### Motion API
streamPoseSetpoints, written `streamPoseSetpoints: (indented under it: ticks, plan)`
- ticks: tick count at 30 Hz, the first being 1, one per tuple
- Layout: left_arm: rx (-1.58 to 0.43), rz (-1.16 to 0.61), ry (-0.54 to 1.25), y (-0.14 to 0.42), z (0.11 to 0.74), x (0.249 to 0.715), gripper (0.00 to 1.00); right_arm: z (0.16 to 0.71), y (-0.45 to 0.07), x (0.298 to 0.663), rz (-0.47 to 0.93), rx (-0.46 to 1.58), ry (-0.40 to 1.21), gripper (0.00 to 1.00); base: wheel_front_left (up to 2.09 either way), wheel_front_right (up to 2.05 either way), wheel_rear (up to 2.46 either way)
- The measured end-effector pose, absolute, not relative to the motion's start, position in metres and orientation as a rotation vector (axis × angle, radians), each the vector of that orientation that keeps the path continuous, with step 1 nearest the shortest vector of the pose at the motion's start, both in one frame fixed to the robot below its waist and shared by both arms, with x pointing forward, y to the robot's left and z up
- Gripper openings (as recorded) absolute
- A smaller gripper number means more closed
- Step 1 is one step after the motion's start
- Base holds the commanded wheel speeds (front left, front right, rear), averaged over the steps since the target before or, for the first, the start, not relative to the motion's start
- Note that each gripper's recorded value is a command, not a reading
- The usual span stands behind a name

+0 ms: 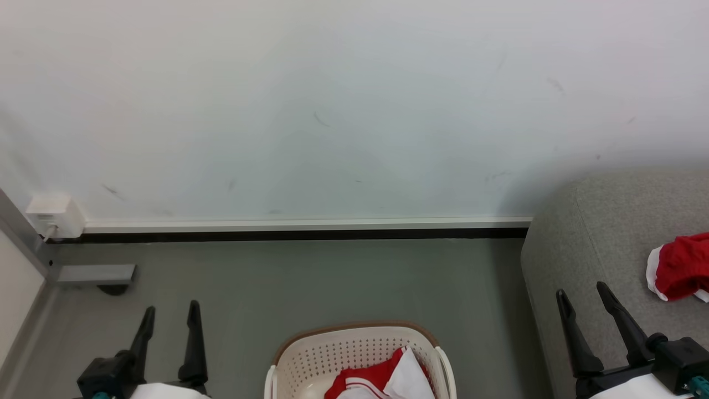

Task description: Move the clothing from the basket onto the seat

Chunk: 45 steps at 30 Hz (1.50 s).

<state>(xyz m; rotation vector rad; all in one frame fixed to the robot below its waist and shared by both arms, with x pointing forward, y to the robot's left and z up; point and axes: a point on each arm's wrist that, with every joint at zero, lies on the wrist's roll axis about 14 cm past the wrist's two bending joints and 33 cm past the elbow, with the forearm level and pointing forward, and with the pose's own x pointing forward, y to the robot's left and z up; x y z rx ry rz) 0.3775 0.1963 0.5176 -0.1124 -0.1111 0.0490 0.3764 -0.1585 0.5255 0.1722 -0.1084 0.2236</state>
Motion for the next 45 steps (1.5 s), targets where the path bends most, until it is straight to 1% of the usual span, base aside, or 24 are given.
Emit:
streamPoseSetpoints:
  ticks: [10,17,22,25,28,33,38,45]
  plan:
    - [-0.105,0.002,-0.083,0.182,0.508,0.393,1.0,0.53,-0.162,0.385,0.215,0.182,-0.12,1.0,0.0,0.0,0.0]
    - [-0.102,-0.089,-0.038,0.15,0.49,0.43,1.0,0.536,-0.169,0.412,0.197,0.186,-0.143,1.0,0.0,0.0,0.0]
    - [-0.103,-0.158,0.02,0.125,0.464,0.458,1.0,0.525,-0.18,0.427,0.163,0.185,-0.122,1.0,0.0,0.0,0.0]
    - [-0.102,-0.217,0.092,0.106,0.436,0.47,1.0,0.52,-0.188,0.437,0.137,0.187,-0.118,1.0,0.0,0.0,0.0]
    - [-0.068,-0.288,0.218,0.09,0.39,0.472,1.0,0.512,-0.196,0.444,0.11,0.184,-0.105,1.0,0.0,0.0,0.0]
    - [-0.056,-0.379,0.371,0.063,0.335,0.485,1.0,0.507,-0.208,0.459,0.068,0.194,-0.109,1.0,0.0,0.0,0.0]
    - [-0.081,-0.432,0.549,0.04,0.282,0.483,1.0,0.499,-0.221,0.467,0.034,0.179,-0.103,1.0,0.0,0.0,0.0]
    - [-0.038,-0.529,0.752,0.014,0.223,0.474,1.0,0.496,-0.233,0.476,-0.007,0.165,-0.118,1.0,0.0,0.0,0.0]
